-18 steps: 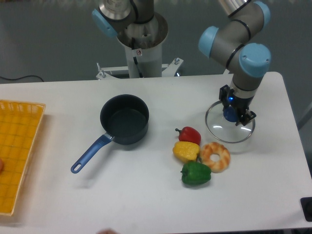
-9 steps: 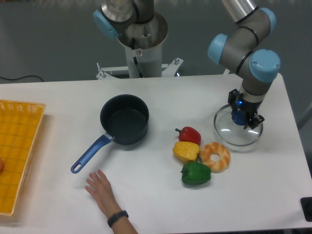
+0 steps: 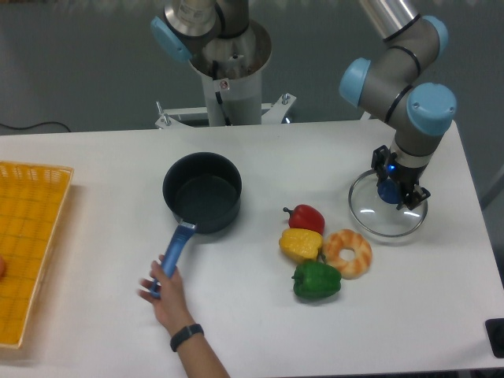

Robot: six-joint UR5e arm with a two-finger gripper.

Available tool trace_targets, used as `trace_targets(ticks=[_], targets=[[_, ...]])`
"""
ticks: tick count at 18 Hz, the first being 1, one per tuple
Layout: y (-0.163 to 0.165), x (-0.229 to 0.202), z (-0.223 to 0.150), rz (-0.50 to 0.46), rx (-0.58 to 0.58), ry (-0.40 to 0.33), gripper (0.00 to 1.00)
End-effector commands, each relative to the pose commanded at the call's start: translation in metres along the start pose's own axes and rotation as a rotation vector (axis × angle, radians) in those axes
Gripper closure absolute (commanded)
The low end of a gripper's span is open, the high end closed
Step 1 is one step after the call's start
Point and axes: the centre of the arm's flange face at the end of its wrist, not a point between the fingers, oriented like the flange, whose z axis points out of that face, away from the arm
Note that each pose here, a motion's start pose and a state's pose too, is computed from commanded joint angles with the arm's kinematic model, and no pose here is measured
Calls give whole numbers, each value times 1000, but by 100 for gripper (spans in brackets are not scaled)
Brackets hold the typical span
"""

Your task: Place the lid on the table

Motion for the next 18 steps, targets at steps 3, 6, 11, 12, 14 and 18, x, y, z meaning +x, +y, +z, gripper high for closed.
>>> trace_targets(ticks=[3, 6, 11, 12, 14, 18], targets=[[4, -3, 7, -3, -3, -9, 52], [5, -4, 13, -6, -6, 0, 52], [7, -3, 19, -11, -22, 18, 52], [7, -3, 20, -15, -22, 19, 51], [7, -2, 21, -17, -21, 22, 51], [7, -2, 23, -20, -18, 26, 51]])
